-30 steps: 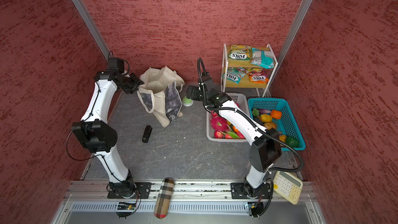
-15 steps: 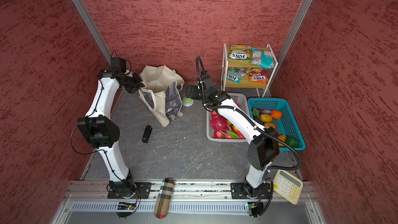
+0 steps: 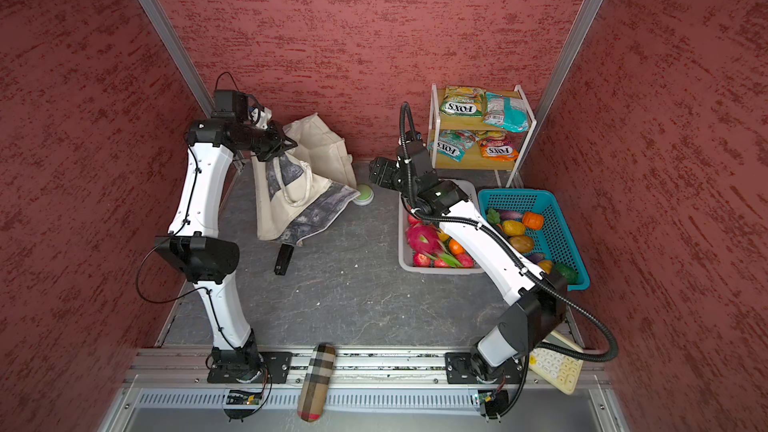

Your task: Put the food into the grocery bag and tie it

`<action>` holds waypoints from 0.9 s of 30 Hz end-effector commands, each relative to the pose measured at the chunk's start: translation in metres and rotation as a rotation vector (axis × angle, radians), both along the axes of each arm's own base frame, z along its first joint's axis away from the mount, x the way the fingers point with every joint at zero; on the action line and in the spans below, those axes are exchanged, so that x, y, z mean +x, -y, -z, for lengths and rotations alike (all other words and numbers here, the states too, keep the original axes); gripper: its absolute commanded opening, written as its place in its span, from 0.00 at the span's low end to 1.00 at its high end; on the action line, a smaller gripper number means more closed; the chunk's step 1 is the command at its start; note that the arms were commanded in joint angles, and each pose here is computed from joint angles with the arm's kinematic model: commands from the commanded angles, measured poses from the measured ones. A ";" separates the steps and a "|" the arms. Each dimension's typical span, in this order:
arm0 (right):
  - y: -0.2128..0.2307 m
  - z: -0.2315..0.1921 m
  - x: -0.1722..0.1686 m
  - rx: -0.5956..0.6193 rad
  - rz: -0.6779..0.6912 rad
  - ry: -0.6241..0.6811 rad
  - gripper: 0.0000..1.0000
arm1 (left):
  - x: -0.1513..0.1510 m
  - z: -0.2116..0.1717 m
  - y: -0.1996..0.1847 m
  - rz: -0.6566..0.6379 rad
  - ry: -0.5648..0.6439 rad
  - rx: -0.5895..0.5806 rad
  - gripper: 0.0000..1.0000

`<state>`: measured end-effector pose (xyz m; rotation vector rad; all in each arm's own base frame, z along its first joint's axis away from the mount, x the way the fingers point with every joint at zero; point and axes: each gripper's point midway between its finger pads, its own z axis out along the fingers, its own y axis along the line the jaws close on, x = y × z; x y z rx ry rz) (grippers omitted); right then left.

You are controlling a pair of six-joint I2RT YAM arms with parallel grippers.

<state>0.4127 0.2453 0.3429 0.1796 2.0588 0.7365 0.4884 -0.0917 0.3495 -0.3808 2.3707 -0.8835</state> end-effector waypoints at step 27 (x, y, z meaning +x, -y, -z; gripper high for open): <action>0.002 0.071 -0.026 0.502 -0.151 -0.195 0.87 | -0.113 -0.119 0.091 0.355 0.274 -0.207 0.00</action>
